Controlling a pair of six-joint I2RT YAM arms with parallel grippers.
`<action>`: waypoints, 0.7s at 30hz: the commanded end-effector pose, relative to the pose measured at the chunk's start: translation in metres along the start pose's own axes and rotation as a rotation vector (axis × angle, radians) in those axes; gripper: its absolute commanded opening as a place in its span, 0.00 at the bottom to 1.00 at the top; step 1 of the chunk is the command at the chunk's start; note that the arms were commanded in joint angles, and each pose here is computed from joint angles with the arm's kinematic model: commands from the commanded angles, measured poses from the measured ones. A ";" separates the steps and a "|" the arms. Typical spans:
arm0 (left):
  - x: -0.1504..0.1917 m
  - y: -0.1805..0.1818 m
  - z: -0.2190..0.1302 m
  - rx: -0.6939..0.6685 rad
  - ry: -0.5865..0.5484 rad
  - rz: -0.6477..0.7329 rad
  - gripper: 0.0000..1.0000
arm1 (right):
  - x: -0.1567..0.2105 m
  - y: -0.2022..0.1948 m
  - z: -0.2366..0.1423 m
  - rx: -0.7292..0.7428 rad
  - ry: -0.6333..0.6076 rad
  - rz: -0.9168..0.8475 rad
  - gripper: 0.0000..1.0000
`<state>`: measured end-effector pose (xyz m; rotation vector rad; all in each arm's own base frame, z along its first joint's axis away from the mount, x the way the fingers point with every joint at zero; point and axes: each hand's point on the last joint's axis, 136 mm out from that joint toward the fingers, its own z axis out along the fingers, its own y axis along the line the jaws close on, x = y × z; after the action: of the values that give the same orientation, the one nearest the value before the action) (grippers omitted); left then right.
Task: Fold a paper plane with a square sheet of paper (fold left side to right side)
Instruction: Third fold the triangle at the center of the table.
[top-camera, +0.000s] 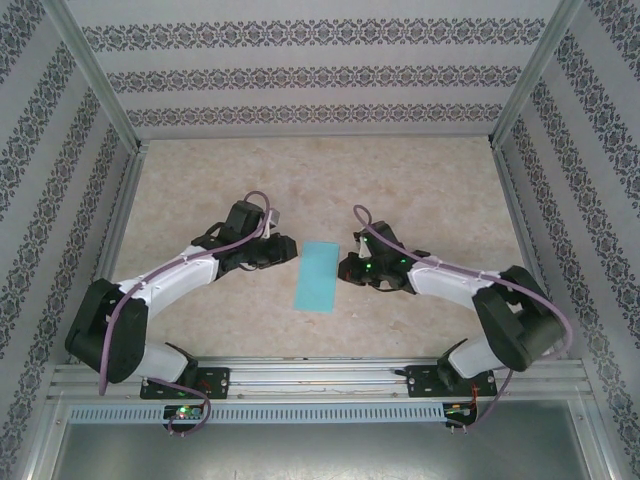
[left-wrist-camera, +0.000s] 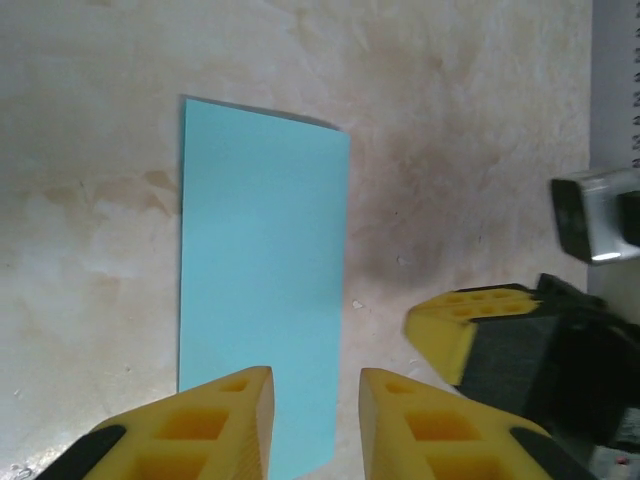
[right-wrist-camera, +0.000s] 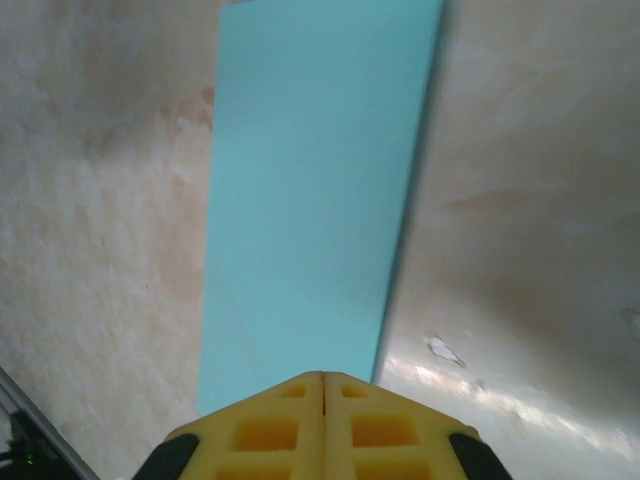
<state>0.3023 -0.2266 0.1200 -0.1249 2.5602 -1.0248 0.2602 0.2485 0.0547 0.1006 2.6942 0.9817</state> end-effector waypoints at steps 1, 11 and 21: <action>-0.010 -0.010 -0.006 0.081 -0.034 0.036 0.26 | -0.010 0.020 0.011 -0.046 -0.008 -0.011 0.00; -0.004 0.000 0.004 0.065 0.012 0.024 0.23 | 0.004 0.000 0.034 0.032 0.059 -0.017 0.00; 0.016 0.014 0.014 0.019 0.131 -0.007 0.22 | 0.019 -0.030 0.044 0.138 0.141 -0.068 0.00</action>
<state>0.2976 -0.2295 0.1002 -0.0883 2.6166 -1.0839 0.2619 0.2644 0.0153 0.0278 2.8062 0.9161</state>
